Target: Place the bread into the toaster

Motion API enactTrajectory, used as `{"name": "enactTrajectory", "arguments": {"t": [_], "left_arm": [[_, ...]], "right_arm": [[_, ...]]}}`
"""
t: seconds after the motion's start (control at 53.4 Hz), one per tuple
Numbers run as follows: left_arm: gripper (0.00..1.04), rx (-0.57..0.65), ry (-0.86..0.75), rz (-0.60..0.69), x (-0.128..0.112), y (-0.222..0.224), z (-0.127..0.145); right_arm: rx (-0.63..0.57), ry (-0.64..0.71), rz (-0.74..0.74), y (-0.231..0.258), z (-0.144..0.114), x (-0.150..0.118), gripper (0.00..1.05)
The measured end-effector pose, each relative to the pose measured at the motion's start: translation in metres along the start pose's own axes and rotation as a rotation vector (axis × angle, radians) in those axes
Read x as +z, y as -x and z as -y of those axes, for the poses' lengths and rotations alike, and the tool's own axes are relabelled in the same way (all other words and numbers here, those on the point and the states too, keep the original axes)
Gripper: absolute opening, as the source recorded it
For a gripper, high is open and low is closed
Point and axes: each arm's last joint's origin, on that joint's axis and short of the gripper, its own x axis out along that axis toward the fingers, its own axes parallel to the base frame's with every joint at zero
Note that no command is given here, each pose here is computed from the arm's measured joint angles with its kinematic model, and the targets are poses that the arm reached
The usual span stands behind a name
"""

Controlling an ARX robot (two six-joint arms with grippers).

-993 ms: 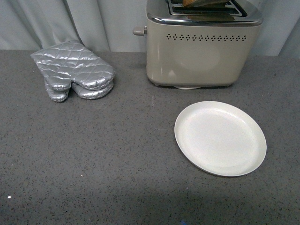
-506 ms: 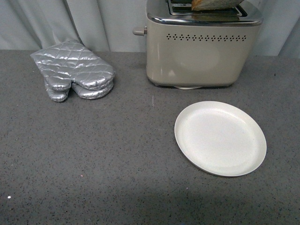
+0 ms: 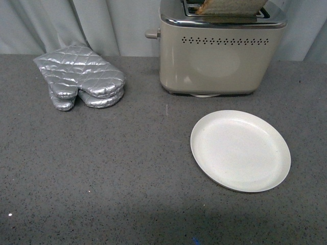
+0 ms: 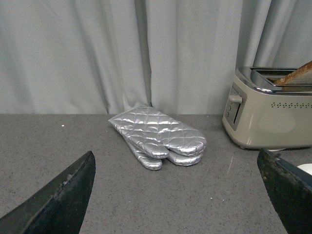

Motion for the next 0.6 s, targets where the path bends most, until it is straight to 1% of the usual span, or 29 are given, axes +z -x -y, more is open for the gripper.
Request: {"name": "enactTrajectory", "arguments": {"t": [0.131,0.15,0.206,0.262,0.3,0.318,0.393,0.449,0.506,0.524,0.599], "left_arm": [[0.98,0.000,0.000,0.000,0.000,0.000,0.000],[0.98,0.000,0.000,0.000,0.000,0.000,0.000],[0.98,0.000,0.000,0.000,0.000,0.000,0.000],[0.98,0.000,0.000,0.000,0.000,0.000,0.000],[0.98,0.000,0.000,0.000,0.000,0.000,0.000],[0.98,0.000,0.000,0.000,0.000,0.000,0.000],[0.98,0.000,0.000,0.000,0.000,0.000,0.000],[0.98,0.000,0.000,0.000,0.000,0.000,0.000],[0.98,0.000,0.000,0.000,0.000,0.000,0.000],[0.98,0.000,0.000,0.000,0.000,0.000,0.000],[0.98,0.000,0.000,0.000,0.000,0.000,0.000]], "right_arm": [[0.013,0.025,-0.010,-0.010,-0.001,0.000,0.02],[0.023,0.036,-0.014,-0.011,-0.002,0.000,0.04],[0.069,0.085,0.014,-0.013,-0.004,0.001,0.17],[0.099,0.119,0.043,-0.012,-0.004,0.001,0.24],[0.130,0.178,0.064,-0.012,-0.004,0.001,0.31],[0.139,0.183,0.068,-0.011,-0.004,0.001,0.33],[0.198,0.288,0.112,-0.006,-0.005,0.002,0.46],[0.235,0.363,0.140,-0.003,-0.006,0.003,0.53],[0.290,0.458,0.199,0.004,-0.006,0.004,0.63],[0.322,0.504,0.224,0.010,-0.004,0.003,0.69],[0.386,0.623,0.318,0.028,0.012,0.007,0.83]]}}
